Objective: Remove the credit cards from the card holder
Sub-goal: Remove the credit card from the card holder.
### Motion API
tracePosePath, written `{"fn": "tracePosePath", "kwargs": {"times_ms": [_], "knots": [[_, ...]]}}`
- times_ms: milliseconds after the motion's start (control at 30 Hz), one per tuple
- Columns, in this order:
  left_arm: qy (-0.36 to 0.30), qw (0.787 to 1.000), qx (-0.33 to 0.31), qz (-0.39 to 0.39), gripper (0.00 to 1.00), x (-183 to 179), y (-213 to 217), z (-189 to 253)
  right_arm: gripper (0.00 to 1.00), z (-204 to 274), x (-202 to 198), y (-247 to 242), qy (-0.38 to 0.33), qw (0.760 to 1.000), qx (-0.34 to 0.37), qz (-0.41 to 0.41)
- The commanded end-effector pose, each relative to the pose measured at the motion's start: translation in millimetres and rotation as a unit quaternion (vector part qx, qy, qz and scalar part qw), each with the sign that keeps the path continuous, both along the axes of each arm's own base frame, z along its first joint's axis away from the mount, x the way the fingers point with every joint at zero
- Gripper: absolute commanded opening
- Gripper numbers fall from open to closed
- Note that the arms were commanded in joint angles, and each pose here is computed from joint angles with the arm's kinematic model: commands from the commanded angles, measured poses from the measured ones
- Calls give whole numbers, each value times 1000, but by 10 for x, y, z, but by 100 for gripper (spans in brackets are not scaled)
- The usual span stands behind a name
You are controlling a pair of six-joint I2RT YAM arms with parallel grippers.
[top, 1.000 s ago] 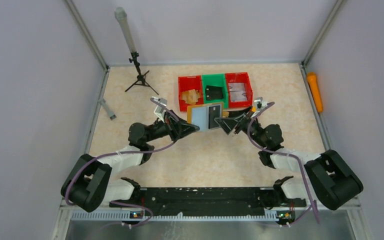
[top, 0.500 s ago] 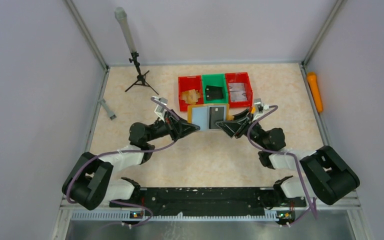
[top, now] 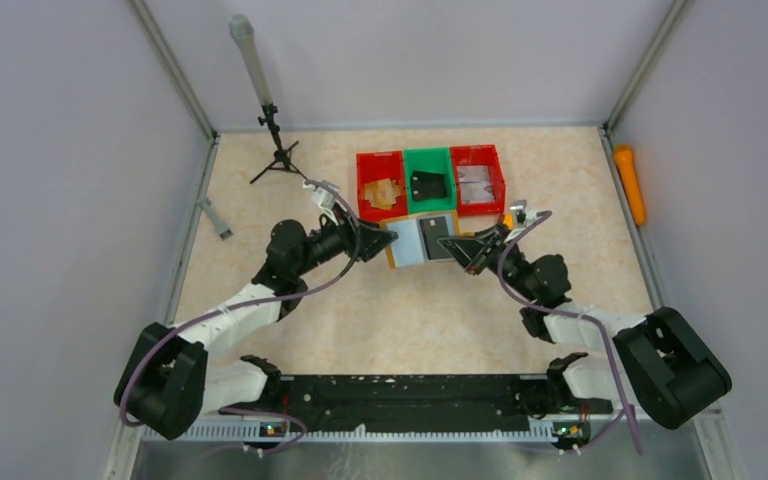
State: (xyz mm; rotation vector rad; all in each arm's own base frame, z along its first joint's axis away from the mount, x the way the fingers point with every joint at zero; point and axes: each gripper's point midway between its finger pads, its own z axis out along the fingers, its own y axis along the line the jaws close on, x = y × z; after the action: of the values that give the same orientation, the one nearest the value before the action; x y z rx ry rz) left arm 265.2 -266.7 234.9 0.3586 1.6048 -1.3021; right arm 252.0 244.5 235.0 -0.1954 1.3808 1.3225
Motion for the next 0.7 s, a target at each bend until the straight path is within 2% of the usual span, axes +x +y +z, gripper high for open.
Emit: {"fn": "tracePosePath", "kwargs": {"times_ms": [0, 133, 267, 367, 467, 667], "knots": [[28, 993, 71, 91, 57, 302, 160, -210, 1, -31, 268, -89, 10, 998, -30, -62], [26, 985, 103, 138, 58, 351, 230, -240, 2, -282, 477, -194, 58, 989, -69, -118], [-13, 994, 83, 65, 44, 133, 8, -130, 2, -324, 501, -228, 68, 987, -61, -129], [-14, 998, 59, -12, 35, -21, -217, -100, 2, -326, 491, -187, 69, 989, -55, -118], [2, 997, 43, -68, 31, -97, -400, -115, 2, -275, 435, -111, 59, 993, -42, -90], [28, 995, 28, -94, 31, -95, -508, -181, 1, -202, 310, 10, 48, 998, -16, -39]]}}
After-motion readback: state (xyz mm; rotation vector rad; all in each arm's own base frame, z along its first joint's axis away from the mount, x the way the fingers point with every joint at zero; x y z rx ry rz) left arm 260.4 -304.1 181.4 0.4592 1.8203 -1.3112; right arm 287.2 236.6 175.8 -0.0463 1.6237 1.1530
